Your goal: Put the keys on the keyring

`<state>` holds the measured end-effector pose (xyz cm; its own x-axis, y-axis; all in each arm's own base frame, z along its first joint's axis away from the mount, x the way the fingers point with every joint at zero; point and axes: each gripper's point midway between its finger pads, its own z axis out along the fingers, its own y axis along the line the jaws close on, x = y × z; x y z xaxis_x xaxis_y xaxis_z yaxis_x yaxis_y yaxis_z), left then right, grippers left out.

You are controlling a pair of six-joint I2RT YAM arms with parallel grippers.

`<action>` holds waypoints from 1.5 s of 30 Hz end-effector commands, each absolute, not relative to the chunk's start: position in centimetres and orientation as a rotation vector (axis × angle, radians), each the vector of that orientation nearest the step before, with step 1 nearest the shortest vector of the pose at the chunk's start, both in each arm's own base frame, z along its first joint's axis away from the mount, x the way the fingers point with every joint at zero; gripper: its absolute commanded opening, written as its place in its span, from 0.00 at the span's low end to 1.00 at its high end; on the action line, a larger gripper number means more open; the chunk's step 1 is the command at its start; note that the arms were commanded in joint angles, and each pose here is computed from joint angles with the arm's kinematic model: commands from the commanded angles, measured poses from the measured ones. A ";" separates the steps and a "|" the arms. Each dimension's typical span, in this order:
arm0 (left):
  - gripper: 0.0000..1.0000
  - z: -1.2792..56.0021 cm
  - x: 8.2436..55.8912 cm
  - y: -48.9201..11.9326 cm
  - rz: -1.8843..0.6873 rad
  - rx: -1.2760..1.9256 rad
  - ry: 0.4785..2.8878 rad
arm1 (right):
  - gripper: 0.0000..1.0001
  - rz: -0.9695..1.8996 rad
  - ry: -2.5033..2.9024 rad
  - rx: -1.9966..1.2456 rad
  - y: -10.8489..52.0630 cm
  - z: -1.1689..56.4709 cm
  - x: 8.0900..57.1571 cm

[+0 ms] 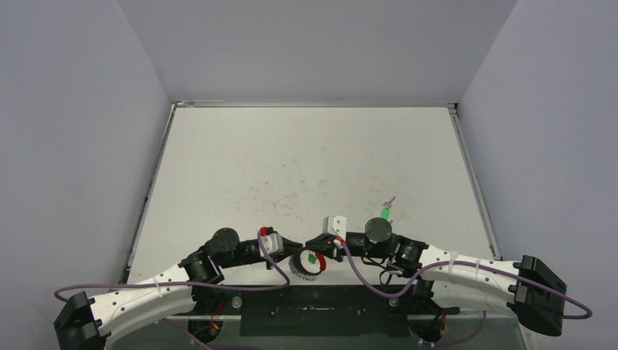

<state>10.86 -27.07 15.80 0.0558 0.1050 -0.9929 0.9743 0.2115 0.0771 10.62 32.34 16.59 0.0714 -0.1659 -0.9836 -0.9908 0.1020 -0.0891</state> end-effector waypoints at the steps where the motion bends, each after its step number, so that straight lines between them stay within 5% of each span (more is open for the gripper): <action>1: 0.00 20.2 10.7 -27.9 -0.977 1.121 1.183 | 0.00 1.018 1.217 -1.245 33.1 19.3 10.6; 6: 0.02 20.5 10.6 -27.8 -0.982 1.111 1.177 | 0.00 1.018 1.218 -1.241 33.1 19.3 10.6; 10: 0.20 20.4 10.8 -27.8 -0.980 1.107 1.183 | 0.00 1.020 1.216 -1.239 33.0 19.4 10.6; 15: 0.26 20.0 11.0 -28.0 -0.977 1.111 1.200 | 0.00 1.019 1.214 -1.241 33.0 19.4 10.6; 22: 0.25 18.7 11.2 -28.2 -0.961 1.139 1.230 | 0.00 1.014 1.214 -1.239 33.0 19.5 10.7; 35: 0.00 17.7 11.3 -27.9 -0.923 1.180 1.262 | 0.00 1.012 1.213 -1.241 32.9 19.4 10.7; 45: 0.00 18.0 11.6 -27.6 -0.901 1.177 1.279 | 0.00 1.008 1.219 -1.235 32.8 19.4 10.7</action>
<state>10.97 -27.44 15.62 0.0763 0.1400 -0.9872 0.9765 0.1896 0.1024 10.72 32.13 16.12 0.0666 -0.1833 -0.9808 -0.9908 0.1042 -0.0868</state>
